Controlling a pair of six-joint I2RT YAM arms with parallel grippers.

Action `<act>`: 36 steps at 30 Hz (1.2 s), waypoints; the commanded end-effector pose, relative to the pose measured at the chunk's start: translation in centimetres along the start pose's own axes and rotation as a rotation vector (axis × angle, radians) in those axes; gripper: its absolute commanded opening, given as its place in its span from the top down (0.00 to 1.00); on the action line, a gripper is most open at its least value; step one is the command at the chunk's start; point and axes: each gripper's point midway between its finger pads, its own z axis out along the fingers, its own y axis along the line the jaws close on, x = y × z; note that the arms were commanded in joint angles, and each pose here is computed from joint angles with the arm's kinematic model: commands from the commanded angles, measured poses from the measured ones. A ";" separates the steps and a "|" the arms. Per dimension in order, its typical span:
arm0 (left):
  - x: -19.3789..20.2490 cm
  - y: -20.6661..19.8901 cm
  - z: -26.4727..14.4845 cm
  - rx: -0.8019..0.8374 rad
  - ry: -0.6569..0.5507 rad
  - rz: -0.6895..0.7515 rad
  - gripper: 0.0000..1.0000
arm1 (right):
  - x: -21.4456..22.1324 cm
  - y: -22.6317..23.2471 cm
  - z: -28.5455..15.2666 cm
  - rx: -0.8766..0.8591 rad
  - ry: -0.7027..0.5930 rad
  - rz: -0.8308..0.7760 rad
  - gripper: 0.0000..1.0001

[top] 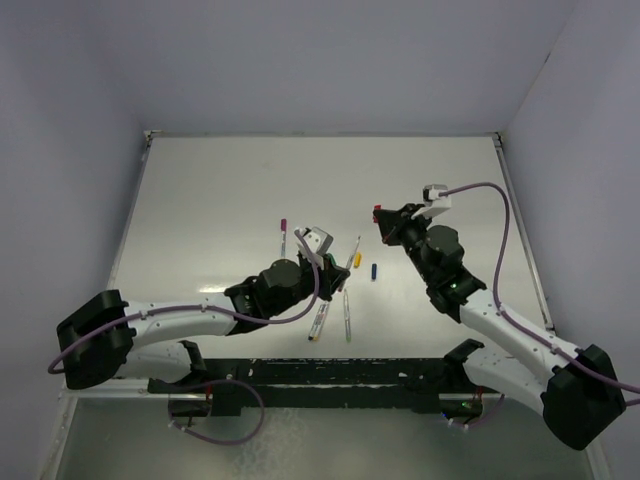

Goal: Insert the pens into the pen caps

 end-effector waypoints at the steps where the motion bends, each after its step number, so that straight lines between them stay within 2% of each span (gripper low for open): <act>1: -3.4 -1.6 0.6 0.059 -0.120 -0.048 1.00 | -4.4 3.7 0.0 -0.164 -0.165 0.088 1.00; 19: -4.7 -1.5 1.6 0.029 -0.166 -0.050 1.00 | -3.2 5.4 -0.8 -0.296 -0.174 0.258 1.00; 36: -4.7 -1.1 2.1 0.009 -0.165 -0.035 1.00 | -2.5 5.2 -1.0 -0.300 -0.163 0.281 1.00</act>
